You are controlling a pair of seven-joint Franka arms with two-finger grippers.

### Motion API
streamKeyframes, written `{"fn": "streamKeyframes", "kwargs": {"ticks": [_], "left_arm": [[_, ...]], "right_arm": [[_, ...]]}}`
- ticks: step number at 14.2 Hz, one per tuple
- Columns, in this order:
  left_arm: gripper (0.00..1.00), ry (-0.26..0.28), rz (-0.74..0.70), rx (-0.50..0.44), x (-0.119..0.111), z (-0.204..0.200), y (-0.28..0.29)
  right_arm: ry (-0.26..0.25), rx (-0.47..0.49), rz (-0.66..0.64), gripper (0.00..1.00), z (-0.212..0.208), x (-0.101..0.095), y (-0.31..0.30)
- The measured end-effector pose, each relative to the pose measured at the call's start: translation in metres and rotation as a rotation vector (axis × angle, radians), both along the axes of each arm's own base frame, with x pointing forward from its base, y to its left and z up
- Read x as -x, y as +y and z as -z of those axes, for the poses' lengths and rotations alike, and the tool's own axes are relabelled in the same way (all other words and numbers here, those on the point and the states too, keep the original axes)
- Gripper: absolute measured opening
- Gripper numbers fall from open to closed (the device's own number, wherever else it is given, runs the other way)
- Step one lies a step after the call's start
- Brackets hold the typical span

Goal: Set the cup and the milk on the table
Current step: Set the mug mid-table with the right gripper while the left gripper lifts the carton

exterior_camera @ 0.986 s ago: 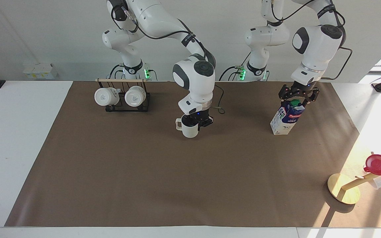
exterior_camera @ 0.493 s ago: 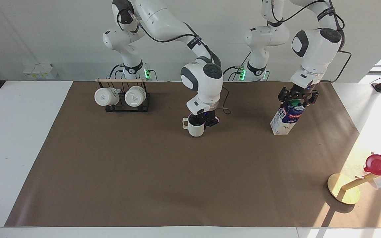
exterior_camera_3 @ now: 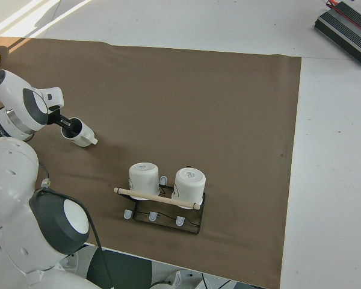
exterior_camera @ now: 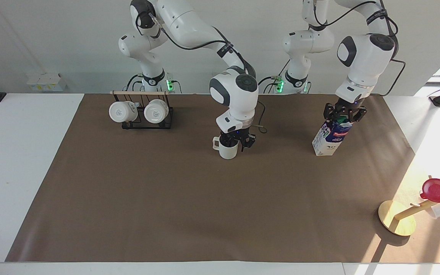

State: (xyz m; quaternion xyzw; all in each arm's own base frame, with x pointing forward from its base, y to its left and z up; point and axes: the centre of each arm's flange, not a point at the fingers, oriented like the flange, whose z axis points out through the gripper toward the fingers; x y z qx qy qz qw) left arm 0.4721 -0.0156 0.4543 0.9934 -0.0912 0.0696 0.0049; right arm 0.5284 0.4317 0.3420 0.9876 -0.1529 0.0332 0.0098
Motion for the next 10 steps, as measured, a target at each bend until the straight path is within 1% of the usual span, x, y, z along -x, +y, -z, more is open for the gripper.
{"fn": "streamKeyframes", "kwargs": {"ticks": [1,2,3,4,5,6,8,10], "left_arm": [[0.61,-0.001,0.002,0.0,0.0,0.0,0.0],[0.6,-0.002,0.002,0.0,-0.001,-0.001,0.001],[0.53,-0.004,0.003,0.0,-0.002,-0.002,0.001],[0.53,-0.007,0.002,0.0,-0.003,-0.003,0.001],[0.48,-0.012,0.001,0.001,-0.006,-0.006,0.001],[0.47,-0.018,0.001,0.002,-0.009,-0.011,0.001],[0.48,-0.016,-0.007,0.005,-0.018,-0.025,0.001],[0.48,0.001,-0.037,0.012,-0.028,-0.043,-0.003]], "right_arm": [[-0.009,-0.005,0.007,0.79,-0.005,-0.003,-0.002],[-0.021,-0.013,0.014,0.91,-0.014,-0.006,-0.004],[-0.031,-0.02,0.02,0.99,-0.022,-0.008,-0.007],[-0.042,-0.028,0.03,1.0,-0.032,-0.012,-0.012],[-0.056,-0.039,0.048,1.0,-0.044,-0.019,-0.022],[-0.071,-0.051,0.071,1.0,-0.057,-0.027,-0.036],[-0.096,-0.067,0.113,1.0,-0.084,-0.041,-0.066],[-0.102,-0.066,0.113,1.0,-0.103,-0.045,-0.1]]}}
